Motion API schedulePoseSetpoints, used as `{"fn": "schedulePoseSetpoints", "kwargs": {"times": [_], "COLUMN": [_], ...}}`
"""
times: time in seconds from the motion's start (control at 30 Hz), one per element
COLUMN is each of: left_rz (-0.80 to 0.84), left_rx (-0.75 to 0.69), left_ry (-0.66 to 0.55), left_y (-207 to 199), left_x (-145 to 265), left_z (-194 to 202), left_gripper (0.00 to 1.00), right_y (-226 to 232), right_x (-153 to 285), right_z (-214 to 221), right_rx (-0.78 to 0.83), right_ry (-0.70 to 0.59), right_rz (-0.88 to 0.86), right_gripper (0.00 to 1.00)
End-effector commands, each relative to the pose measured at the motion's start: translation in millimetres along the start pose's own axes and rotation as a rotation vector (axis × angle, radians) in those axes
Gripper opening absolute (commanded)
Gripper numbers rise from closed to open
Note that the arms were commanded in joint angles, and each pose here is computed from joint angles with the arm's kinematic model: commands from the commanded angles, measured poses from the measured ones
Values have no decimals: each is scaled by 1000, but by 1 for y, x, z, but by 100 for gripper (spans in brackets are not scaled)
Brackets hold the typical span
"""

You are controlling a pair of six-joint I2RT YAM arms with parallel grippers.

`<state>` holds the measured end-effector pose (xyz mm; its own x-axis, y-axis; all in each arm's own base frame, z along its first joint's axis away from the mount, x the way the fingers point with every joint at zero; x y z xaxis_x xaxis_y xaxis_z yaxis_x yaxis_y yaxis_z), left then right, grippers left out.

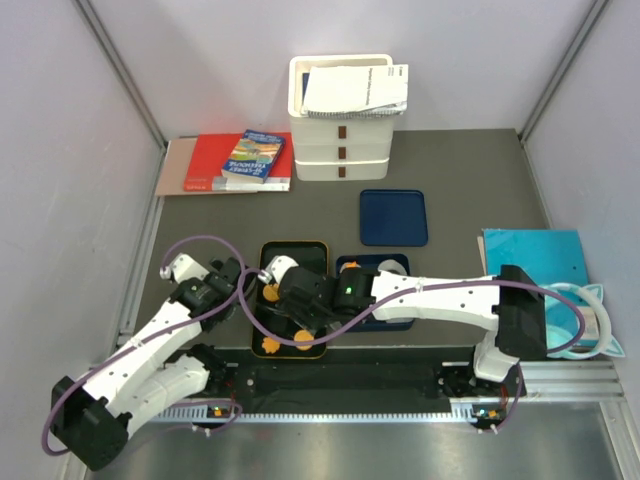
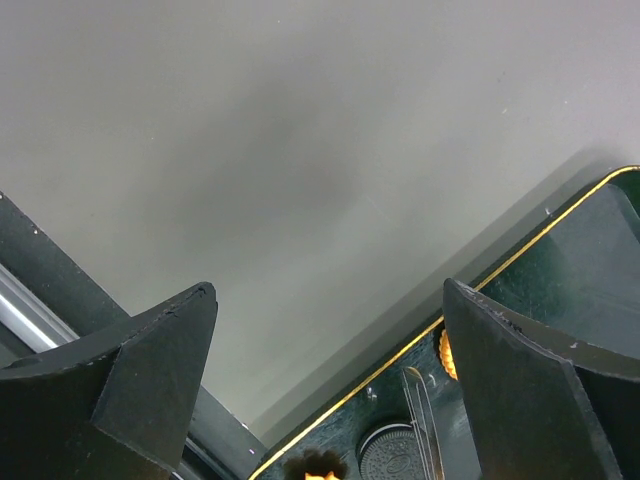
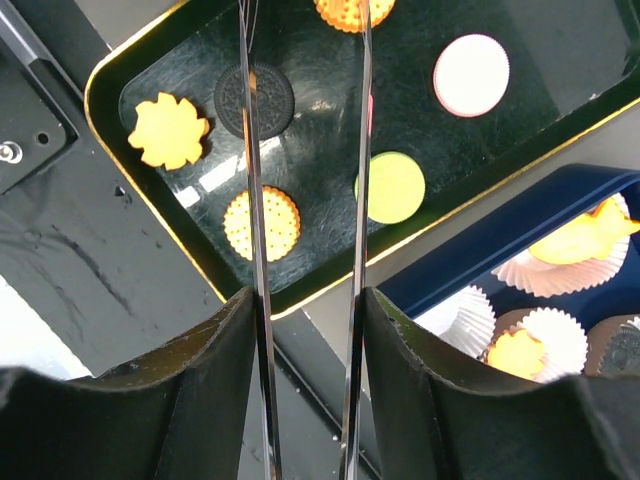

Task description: Pack the cookies

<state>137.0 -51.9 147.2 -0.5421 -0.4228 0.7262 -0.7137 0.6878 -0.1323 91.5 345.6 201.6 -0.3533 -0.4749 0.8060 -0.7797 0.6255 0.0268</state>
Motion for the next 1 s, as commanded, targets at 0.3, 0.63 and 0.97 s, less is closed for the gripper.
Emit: {"fn": "schedulePoseSetpoints", "kwargs": {"times": [0.3, 0.63, 0.97], "left_rz": [-7, -8, -2], "left_rx": [40, 46, 42], "left_ry": [-45, -50, -48], "left_y": [6, 7, 6], "left_x": [2, 2, 1], "left_z": [-5, -6, -5], "left_gripper": [98, 98, 98], "right_y": [-15, -11, -21], "right_x": [3, -13, 8], "right_z": [-12, -6, -10], "right_rx": [-49, -33, -48], "right_ry": [-87, -39, -85], "right_rz": [55, 29, 73], "right_gripper": [45, 45, 27]}}
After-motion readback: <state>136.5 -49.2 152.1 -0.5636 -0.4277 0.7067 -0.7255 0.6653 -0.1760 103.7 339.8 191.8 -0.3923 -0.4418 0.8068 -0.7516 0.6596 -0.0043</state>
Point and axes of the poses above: each gripper's point midway between its finger pads, its own x axis back along the fingers, its own y axis along the line the jaws close on, z = x × y, the point moved 8 cm from there along x, back along the fingers, and after that the axes turned 7 degrees about -x, right-handed, at the moved point
